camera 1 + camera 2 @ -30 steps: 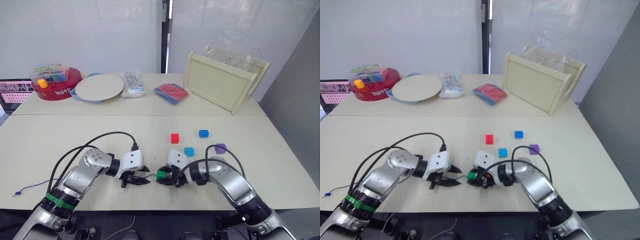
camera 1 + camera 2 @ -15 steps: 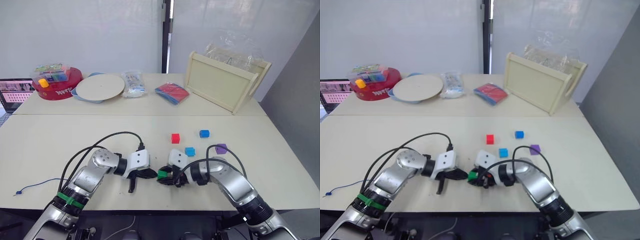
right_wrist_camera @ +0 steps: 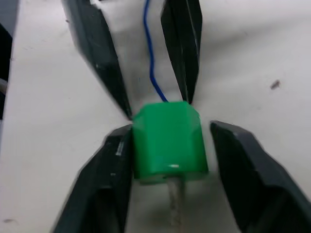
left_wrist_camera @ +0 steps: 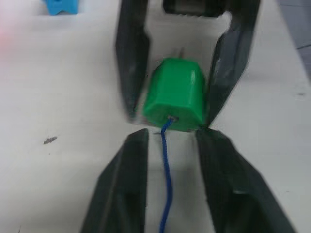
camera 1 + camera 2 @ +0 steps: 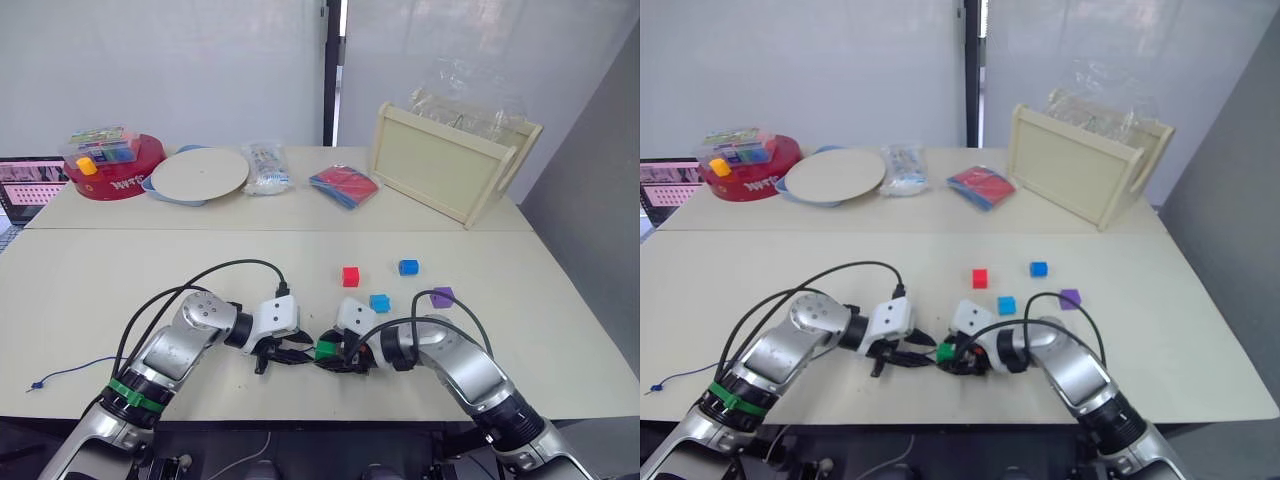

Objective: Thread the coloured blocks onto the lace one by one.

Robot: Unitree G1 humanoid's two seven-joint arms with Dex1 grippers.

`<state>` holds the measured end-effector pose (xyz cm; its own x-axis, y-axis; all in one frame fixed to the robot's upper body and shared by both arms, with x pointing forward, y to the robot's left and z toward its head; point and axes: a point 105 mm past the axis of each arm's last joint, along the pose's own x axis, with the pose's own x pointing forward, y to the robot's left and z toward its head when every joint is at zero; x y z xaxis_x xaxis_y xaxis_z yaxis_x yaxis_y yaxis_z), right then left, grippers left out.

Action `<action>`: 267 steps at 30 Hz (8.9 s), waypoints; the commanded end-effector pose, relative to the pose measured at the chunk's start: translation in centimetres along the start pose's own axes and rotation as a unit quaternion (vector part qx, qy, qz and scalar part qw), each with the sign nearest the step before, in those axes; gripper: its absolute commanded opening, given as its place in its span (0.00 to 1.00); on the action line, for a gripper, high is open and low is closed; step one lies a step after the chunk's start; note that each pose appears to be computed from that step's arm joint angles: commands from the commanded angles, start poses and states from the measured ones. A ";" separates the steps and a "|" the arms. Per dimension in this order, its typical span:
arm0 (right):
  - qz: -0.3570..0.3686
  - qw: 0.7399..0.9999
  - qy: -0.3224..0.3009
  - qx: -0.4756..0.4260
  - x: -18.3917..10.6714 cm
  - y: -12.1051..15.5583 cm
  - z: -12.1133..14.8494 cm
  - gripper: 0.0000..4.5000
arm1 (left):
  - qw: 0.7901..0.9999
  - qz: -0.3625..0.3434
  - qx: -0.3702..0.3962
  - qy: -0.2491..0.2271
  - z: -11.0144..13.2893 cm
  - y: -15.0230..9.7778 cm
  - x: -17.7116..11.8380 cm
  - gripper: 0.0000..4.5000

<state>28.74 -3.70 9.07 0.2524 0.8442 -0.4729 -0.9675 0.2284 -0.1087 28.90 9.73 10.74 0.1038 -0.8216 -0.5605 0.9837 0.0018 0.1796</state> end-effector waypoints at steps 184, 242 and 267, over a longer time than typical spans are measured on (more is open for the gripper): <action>-0.595 0.774 -0.086 0.200 -13.9 -11.2 -8.4 0.86 | 0.993 0.035 -0.031 -0.105 1.2 0.0 0.0 0.00; 0.011 0.998 -0.068 0.003 -8.7 0.3 1.7 1.00 | 0.994 0.042 -0.047 -0.088 0.4 -1.1 -2.0 0.00; 0.104 0.989 -0.037 -0.099 -4.4 -1.3 -1.1 0.26 | 0.993 0.067 -0.059 -0.080 1.1 -2.2 -2.0 0.00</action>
<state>29.29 -9.04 9.72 0.0462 0.8825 -0.4681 -0.9829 -0.0435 -0.1792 26.30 11.17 11.48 0.2098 -0.8865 -0.4125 0.9777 0.1866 0.0962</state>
